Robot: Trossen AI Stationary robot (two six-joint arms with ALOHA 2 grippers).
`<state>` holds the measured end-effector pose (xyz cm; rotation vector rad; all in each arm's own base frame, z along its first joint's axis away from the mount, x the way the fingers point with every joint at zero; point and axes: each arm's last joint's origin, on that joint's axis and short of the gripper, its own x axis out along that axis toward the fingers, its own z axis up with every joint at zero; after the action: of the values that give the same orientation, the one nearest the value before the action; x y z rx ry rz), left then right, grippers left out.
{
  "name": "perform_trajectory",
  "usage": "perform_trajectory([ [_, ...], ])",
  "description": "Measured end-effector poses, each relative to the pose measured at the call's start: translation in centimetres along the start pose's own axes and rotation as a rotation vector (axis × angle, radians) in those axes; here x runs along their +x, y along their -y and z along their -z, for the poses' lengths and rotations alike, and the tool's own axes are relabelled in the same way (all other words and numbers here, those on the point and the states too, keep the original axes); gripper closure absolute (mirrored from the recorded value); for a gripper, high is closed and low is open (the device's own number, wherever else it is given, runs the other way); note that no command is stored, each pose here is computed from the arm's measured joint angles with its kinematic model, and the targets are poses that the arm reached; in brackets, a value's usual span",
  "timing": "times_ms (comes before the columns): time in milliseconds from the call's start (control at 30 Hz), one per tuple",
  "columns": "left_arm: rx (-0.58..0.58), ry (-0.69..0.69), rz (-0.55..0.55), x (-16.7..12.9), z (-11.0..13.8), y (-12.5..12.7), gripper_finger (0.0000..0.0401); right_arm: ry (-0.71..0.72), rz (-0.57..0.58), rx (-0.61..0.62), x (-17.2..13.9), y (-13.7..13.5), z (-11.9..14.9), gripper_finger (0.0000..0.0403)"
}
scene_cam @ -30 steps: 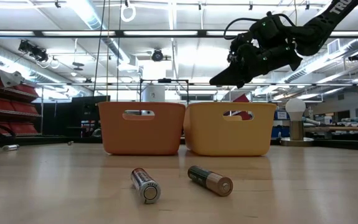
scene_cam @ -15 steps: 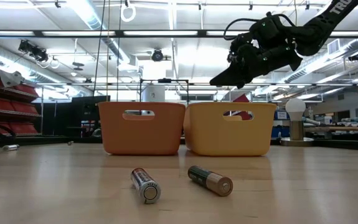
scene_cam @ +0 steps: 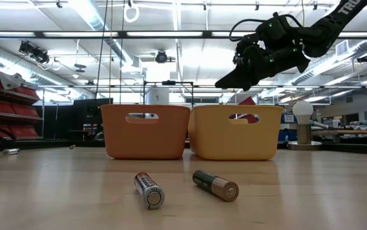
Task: Sort batteries
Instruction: Put the black battery into the orange bin
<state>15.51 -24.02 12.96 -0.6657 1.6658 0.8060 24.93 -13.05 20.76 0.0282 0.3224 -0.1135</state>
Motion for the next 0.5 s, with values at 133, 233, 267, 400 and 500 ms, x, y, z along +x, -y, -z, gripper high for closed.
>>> perform_trajectory([
  [133, 0.012, 0.004, 0.002, -0.02, -0.17, 0.06, 0.0307, 0.000, 0.000, 0.000, 0.00, 0.00, 0.00, 0.0384],
  [233, 0.014, 0.010, 0.005, -0.03, -0.20, 0.08, 0.0307, 0.000, 0.000, 0.000, 0.00, 0.00, 0.00, 0.0384],
  [267, 0.004, 0.015, 0.009, -0.03, -0.22, 0.11, 0.0307, 0.000, 0.000, 0.000, 0.00, 0.00, 0.00, 0.0384],
  [400, -0.003, 0.023, 0.011, -0.02, -0.23, 0.11, 0.0308, 0.000, 0.000, 0.000, 0.00, 0.00, 0.00, 0.0384],
  [500, -0.009, 0.027, 0.013, -0.02, -0.24, 0.11, 0.0315, 0.000, 0.000, 0.000, 0.00, 0.00, 0.00, 0.0384],
])
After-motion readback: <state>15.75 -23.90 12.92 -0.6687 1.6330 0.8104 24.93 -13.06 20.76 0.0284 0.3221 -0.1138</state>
